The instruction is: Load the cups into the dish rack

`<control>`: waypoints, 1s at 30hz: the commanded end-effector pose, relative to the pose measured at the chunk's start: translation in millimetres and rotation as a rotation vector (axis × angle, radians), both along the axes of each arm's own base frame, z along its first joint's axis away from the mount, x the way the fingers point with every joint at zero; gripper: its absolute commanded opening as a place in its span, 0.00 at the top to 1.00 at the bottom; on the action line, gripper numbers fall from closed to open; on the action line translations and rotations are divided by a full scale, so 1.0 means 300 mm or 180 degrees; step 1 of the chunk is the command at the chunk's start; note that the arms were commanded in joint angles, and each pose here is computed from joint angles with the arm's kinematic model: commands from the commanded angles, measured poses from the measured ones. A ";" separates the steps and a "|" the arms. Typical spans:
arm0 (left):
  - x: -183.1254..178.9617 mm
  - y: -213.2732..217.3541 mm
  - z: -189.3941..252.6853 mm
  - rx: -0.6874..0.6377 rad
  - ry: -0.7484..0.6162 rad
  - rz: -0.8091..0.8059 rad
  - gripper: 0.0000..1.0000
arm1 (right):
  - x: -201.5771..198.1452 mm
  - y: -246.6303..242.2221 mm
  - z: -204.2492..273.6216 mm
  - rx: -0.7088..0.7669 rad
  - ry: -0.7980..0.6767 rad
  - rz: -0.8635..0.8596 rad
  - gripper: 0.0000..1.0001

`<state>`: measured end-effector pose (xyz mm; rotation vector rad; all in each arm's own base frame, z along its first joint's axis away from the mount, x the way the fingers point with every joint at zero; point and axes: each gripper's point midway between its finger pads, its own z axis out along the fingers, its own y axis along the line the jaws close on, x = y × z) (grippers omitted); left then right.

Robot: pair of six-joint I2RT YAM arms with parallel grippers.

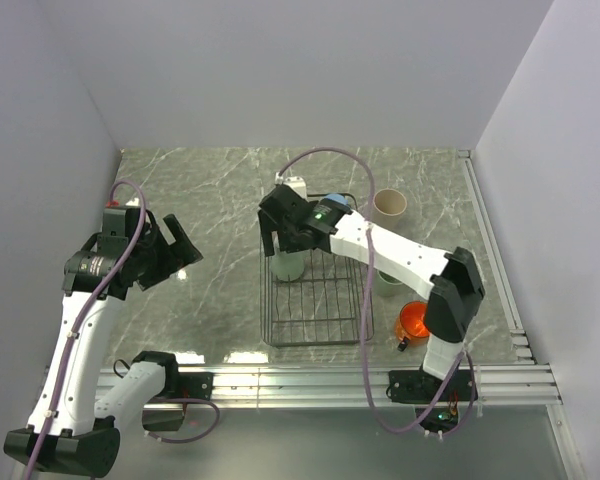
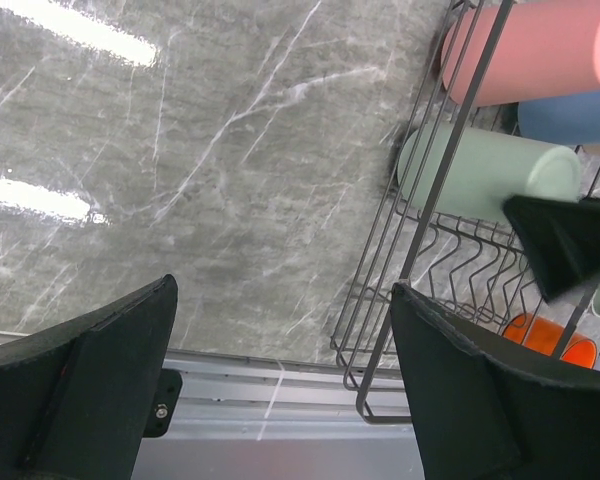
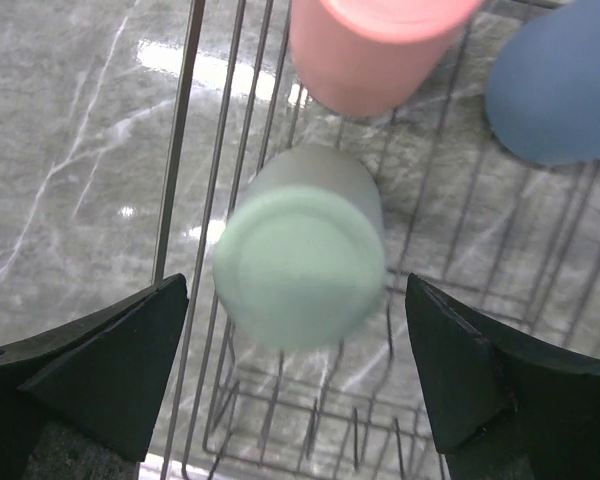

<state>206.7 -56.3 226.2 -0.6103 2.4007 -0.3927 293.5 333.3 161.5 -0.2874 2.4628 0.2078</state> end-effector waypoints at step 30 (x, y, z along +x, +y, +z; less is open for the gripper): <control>0.072 -0.031 0.007 -0.0155 -0.0258 -0.0030 0.07 | 0.472 -1.004 0.128 0.0288 0.0156 -0.2263 0.06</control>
